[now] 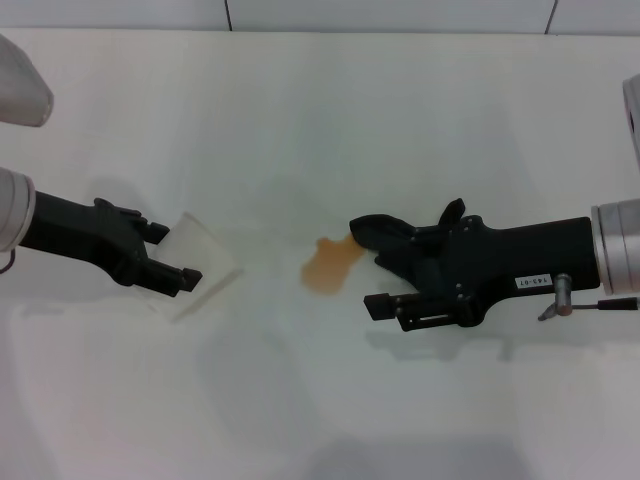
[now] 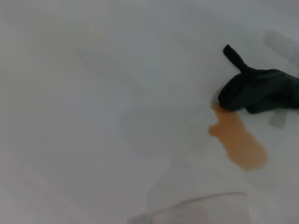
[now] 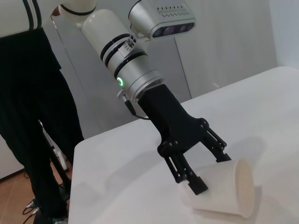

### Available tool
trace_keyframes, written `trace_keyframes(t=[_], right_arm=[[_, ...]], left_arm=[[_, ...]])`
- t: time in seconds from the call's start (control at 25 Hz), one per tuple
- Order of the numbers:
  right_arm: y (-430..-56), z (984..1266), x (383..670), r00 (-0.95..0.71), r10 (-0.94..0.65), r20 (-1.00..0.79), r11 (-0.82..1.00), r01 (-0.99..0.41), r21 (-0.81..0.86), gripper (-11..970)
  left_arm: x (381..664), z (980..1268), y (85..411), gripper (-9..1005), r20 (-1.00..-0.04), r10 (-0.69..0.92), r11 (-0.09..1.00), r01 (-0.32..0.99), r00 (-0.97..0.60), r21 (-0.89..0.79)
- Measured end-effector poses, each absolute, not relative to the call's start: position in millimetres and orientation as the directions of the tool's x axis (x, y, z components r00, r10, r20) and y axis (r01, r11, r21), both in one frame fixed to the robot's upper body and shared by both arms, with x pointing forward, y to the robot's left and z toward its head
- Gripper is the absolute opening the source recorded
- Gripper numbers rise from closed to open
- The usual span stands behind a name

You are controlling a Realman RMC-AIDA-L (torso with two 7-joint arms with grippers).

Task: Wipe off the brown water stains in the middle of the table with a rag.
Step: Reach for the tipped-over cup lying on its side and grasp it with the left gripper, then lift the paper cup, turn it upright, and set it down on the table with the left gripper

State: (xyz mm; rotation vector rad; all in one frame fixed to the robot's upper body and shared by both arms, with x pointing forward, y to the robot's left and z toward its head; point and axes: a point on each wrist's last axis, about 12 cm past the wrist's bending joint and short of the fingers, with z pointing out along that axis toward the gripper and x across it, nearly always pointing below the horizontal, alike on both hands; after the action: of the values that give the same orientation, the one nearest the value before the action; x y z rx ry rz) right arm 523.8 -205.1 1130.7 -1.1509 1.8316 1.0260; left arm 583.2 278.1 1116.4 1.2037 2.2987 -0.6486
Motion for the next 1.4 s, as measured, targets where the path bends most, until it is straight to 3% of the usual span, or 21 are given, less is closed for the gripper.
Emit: trace_keyframes(t=[0.88,1.08,1.4], right_arm=[[-205,1131,523,-0.338,-0.344,-0.876,0.282,-0.927,0.248,689],[-205,1132,523,-0.337,-0.344,-0.876,0.281,-0.928,0.246,689],[-205,1132,524,-0.337,-0.343,-0.877,0.283,-0.927,0.245,689]], left_arm=[[584,1114,278,874,-0.591,0.628,0.511,0.841,-0.506,-0.177],[583,1114,279,804,-0.591,0.628,0.515,0.84,-0.507,-0.174],[586,1126,282,594,-0.616,0.626,0.531,0.84,-0.478,-0.113]])
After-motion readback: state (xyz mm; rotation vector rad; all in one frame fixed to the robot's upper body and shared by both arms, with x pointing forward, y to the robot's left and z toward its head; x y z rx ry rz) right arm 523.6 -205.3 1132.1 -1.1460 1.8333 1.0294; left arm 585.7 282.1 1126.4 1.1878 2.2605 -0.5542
